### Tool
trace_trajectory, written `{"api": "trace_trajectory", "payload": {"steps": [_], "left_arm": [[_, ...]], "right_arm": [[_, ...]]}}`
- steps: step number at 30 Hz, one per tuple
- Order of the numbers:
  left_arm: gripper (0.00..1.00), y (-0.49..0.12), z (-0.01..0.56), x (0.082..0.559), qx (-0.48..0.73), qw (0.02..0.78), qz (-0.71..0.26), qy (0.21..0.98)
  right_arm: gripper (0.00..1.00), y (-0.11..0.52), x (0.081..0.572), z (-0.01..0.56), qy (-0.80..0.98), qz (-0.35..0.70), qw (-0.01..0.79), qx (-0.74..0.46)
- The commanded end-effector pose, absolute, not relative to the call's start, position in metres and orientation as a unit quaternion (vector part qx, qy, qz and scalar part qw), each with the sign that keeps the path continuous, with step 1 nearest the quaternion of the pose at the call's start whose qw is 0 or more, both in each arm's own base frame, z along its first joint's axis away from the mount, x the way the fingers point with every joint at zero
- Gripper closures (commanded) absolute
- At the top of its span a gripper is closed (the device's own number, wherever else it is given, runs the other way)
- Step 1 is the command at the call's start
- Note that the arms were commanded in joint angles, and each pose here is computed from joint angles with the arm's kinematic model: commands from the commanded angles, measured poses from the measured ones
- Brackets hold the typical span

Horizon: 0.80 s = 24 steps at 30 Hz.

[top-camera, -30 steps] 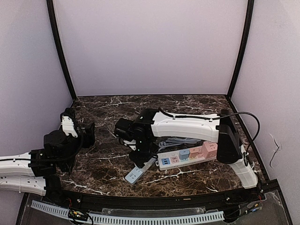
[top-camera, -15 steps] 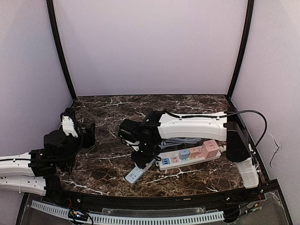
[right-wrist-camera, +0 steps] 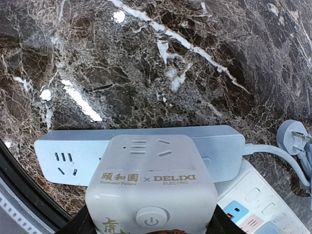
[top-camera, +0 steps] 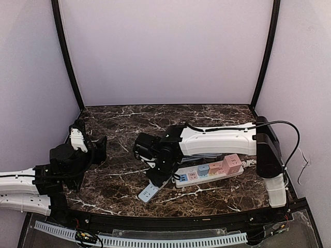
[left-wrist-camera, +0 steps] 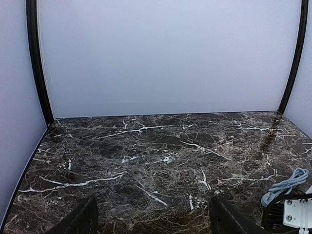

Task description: Insert the plug

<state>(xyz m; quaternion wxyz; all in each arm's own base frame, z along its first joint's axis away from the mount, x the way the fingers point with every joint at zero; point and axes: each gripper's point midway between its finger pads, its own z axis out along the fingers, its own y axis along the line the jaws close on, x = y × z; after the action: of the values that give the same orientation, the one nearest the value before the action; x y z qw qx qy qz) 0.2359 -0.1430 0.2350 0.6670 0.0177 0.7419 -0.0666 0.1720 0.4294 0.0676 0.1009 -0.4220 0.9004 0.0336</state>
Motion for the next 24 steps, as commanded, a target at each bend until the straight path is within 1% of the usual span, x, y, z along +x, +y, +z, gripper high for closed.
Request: {"api": "trace_trajectory", "payload": {"steps": [1, 7, 23, 24], "left_arm": [[0.22, -0.143, 0.231, 0.237, 0.023, 0.668, -0.064, 0.741], [0.22, -0.143, 0.231, 0.236, 0.023, 0.667, -0.065, 0.742], [0.22, -0.146, 0.231, 0.236, 0.028, 0.667, -0.07, 0.741], [0.22, -0.146, 0.231, 0.236, 0.029, 0.667, -0.071, 0.742]], "right_arm": [[1.0, 0.383, 0.17, -0.007, 0.921, -0.058, 0.031, -0.385], [1.0, 0.388, 0.172, 0.006, 0.95, -0.019, 0.045, -0.309], [1.0, 0.399, 0.17, 0.013, 0.939, -0.011, 0.062, -0.337], [0.99, 0.4, 0.17, 0.015, 0.939, -0.008, 0.063, -0.338]]}}
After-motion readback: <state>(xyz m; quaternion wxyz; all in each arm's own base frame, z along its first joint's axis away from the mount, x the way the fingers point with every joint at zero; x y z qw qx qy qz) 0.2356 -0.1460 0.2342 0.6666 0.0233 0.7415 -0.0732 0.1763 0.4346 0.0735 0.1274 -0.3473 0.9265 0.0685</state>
